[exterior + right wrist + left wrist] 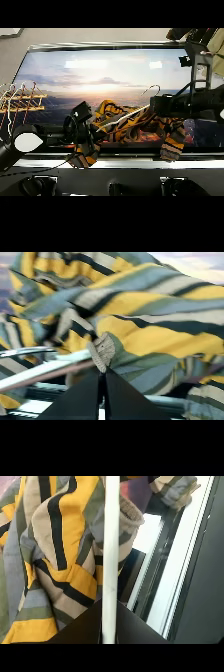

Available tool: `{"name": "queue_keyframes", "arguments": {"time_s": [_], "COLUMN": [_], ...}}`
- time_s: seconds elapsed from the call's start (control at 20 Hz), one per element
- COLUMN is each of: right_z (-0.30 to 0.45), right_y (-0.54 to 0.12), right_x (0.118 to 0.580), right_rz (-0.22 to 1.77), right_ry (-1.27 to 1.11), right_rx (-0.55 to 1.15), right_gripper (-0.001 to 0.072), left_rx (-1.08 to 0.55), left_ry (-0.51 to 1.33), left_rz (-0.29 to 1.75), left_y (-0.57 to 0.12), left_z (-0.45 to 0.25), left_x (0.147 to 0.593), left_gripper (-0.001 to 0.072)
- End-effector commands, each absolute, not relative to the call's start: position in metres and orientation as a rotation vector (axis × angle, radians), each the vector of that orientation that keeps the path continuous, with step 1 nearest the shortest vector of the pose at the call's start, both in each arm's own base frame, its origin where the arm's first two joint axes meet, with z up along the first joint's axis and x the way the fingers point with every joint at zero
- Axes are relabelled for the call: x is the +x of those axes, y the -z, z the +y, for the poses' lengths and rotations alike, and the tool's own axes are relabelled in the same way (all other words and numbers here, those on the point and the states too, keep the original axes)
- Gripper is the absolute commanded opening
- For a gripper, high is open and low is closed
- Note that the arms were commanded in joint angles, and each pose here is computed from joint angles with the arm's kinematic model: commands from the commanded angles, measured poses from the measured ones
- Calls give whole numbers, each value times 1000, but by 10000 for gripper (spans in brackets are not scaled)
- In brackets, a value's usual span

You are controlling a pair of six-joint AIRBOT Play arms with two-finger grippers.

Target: Fold the clothes and pants, and hang the long-sleeved shirts on hangers.

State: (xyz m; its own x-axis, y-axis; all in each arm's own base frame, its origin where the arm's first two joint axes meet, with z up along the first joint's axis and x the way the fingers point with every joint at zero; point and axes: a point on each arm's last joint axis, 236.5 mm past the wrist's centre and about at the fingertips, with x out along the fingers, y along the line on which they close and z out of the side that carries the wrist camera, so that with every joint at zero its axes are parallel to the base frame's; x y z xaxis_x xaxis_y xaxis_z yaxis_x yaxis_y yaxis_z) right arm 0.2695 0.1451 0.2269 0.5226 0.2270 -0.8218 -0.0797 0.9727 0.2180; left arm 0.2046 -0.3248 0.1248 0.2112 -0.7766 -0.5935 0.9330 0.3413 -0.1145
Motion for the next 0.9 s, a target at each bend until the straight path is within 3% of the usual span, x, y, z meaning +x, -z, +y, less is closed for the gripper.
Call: {"name": "queue_keyframes", "arguments": {"time_s": [0.0,0.35,0.55,0.65,0.85], "right_z": [153,164,163,159,96], "right_y": [-234,-238,-239,-253,-291], "right_x": [273,273,262,260,270], "right_rz": [970,959,977,921,719], "right_ry": [-218,-275,-293,-302,-80], "right_rx": [187,191,181,198,260], "right_gripper": [27,42,426,503,523], "left_rx": [255,215,207,207,207], "left_ry": [1235,1223,1212,1211,1210], "left_rz": [625,581,569,568,569], "left_y": [-126,-134,-136,-136,-136], "left_z": [-333,-340,-341,-342,-342], "left_x": [203,212,215,216,216], "left_gripper": [24,24,24,24,24]}}
